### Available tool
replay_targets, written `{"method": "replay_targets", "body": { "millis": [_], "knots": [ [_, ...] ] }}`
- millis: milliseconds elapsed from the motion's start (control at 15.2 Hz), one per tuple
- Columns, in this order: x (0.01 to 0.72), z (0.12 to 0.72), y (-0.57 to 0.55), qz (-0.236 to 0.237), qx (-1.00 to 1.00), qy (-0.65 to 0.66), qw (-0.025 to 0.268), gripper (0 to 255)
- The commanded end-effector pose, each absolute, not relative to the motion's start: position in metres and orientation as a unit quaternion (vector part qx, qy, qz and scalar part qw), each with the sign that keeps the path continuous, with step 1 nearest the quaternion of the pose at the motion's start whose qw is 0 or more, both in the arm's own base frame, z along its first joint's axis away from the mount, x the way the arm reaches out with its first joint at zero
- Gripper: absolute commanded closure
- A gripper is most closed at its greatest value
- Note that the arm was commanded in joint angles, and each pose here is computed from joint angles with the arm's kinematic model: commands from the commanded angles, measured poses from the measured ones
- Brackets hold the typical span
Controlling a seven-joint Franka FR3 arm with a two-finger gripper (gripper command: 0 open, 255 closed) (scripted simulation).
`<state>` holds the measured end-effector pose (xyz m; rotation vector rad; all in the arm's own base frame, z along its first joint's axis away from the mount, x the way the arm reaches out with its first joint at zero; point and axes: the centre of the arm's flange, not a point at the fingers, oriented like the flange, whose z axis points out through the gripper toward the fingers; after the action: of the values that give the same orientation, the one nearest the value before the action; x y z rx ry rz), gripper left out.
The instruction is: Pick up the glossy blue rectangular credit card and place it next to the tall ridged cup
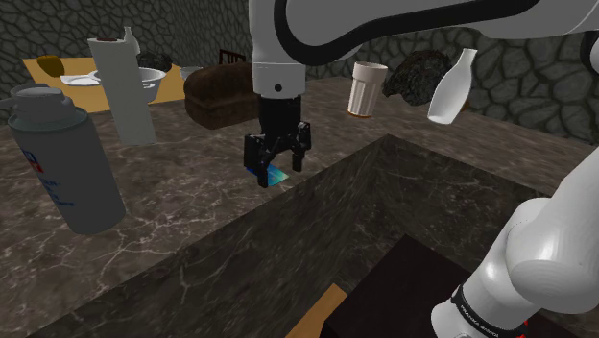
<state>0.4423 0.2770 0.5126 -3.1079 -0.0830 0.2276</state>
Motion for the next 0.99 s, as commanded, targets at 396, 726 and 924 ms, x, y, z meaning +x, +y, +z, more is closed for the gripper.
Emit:
{"method": "replay_targets", "body": {
  "millis": [396,726,924],
  "knots": [
    [0.442,0.512,0.277,0.073,-0.997,-0.027,0.012,255],
    [0.442,0.523,0.277,0.073,-0.997,-0.027,0.012,255],
    [0.442,0.539,0.277,0.073,-0.997,-0.027,0.012,255]
  ]
}}
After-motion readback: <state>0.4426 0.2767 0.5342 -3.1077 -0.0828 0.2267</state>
